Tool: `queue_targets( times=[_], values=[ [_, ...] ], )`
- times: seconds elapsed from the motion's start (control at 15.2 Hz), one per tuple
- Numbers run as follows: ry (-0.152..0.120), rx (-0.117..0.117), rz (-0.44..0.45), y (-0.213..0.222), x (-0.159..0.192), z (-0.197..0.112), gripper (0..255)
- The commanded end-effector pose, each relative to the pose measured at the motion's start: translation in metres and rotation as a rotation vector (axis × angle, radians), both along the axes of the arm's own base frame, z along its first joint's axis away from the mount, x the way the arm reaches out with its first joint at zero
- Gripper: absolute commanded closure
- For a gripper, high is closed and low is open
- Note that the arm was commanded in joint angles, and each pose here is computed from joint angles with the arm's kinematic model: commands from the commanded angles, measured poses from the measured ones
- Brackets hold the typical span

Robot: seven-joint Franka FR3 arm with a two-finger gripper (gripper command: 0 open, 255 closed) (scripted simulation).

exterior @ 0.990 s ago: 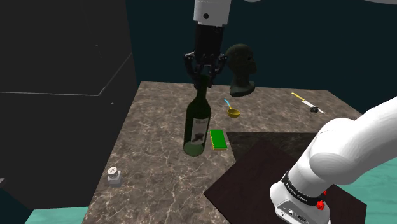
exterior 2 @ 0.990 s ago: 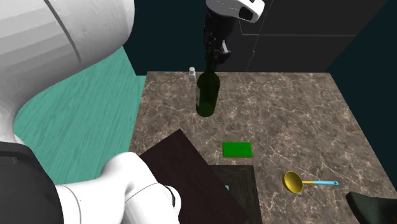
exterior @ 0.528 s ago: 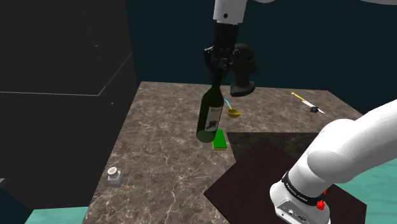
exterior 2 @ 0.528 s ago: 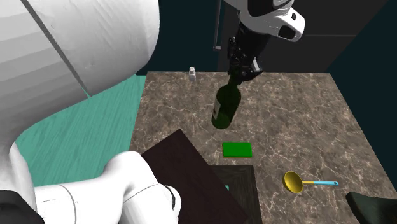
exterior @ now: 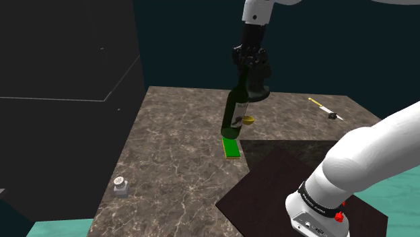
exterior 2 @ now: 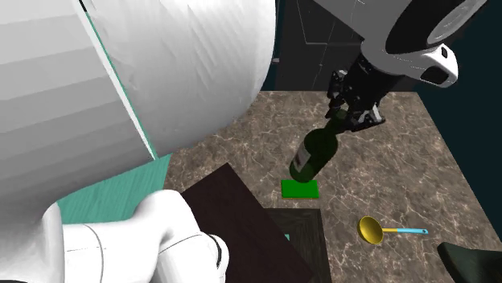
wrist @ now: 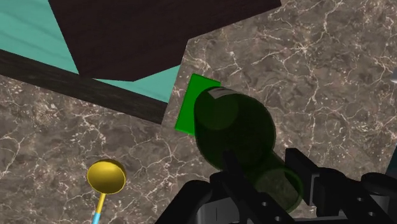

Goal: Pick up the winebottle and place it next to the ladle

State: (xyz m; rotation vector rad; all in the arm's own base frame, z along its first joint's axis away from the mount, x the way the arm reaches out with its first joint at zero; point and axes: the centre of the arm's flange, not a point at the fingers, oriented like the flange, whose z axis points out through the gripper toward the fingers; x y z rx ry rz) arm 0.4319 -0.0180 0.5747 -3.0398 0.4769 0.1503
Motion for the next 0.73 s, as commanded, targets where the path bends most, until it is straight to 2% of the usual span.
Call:
queue_targets(
  times=[0.0, 0.66],
  values=[
    [-0.001, -0.001, 0.002, -0.024, 0.004, 0.002, 255],
    [-0.001, -0.001, 0.002, -0.154, 0.026, 0.002, 255]
  ],
)
